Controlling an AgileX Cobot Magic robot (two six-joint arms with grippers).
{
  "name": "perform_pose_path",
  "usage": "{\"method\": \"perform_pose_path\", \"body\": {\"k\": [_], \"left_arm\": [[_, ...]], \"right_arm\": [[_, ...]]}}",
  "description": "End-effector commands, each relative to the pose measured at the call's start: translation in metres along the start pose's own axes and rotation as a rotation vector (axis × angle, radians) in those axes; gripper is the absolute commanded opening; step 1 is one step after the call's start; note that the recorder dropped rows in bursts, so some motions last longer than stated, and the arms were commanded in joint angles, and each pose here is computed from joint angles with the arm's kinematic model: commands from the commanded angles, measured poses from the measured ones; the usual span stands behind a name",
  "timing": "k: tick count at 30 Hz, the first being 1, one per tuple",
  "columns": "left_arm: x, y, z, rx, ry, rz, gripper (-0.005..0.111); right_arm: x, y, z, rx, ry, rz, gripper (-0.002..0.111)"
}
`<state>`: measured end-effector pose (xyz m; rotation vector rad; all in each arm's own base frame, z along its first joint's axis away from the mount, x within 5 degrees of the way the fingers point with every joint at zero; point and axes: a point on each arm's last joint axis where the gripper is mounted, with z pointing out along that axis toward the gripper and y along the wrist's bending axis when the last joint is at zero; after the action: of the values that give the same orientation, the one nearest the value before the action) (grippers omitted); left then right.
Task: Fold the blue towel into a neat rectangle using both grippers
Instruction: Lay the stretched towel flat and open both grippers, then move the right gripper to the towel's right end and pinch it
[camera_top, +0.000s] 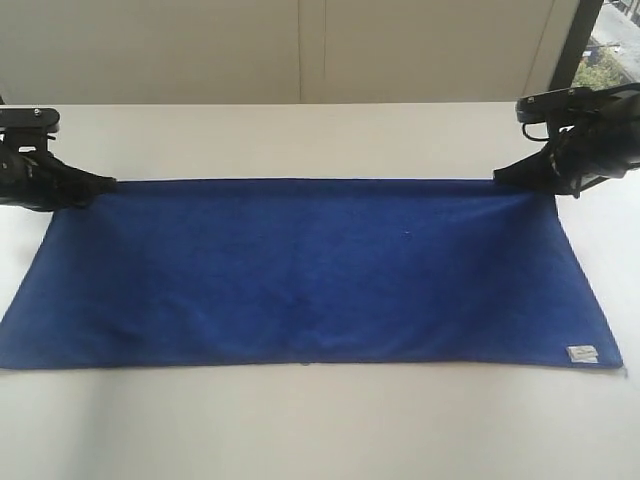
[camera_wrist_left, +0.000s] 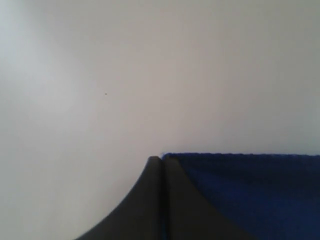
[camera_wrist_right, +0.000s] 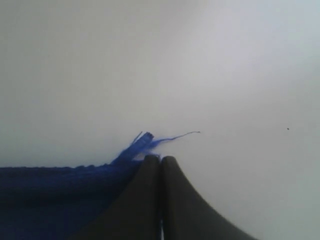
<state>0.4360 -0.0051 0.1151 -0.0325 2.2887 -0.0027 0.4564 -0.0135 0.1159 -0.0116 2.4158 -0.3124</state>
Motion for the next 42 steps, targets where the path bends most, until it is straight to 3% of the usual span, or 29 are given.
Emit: {"method": "perform_pose_path", "body": {"k": [1,11,14,19,22,25,28,31,35,37,42], "left_arm": [[0.001,0.000,0.005,0.002,0.018,-0.074,0.000],[0.002,0.000,0.006,0.002,0.016,-0.073,0.003],[0.002,0.000,0.006,0.002,0.016,-0.073,0.021],[0.001,0.001,0.006,-0.002,0.005,-0.073,0.056],[-0.003,0.001,0.002,-0.001,0.000,-0.074,0.065],[-0.025,0.000,-0.024,0.015,-0.016,-0.074,0.064],[-0.043,-0.002,-0.052,0.034,-0.009,-0.070,0.064],[-0.055,-0.006,-0.095,0.073,0.093,-0.059,0.058],[-0.056,-0.008,-0.153,0.106,0.292,0.000,0.021],[-0.050,-0.008,-0.174,0.116,0.408,0.021,0.002],[-0.038,-0.008,-0.211,0.126,0.538,0.043,0.000]], "right_arm": [[-0.001,-0.012,0.002,0.014,-0.005,0.014,0.000],[-0.001,-0.009,0.004,-0.015,-0.020,0.014,0.001],[-0.002,-0.008,0.004,-0.032,-0.032,0.014,0.009],[-0.002,-0.007,0.004,-0.035,-0.034,0.014,0.035],[-0.001,-0.011,0.003,-0.003,-0.016,0.017,0.048],[-0.015,-0.027,-0.024,0.100,-0.007,0.094,0.049],[-0.034,-0.034,-0.062,0.075,-0.049,0.112,0.049],[-0.040,-0.042,-0.110,0.032,0.053,0.069,0.033],[-0.024,-0.039,-0.160,-0.149,0.323,-0.129,0.002],[-0.017,-0.032,-0.172,-0.247,0.381,-0.094,0.000],[0.006,-0.027,-0.189,-0.304,0.428,-0.046,0.000]]}}
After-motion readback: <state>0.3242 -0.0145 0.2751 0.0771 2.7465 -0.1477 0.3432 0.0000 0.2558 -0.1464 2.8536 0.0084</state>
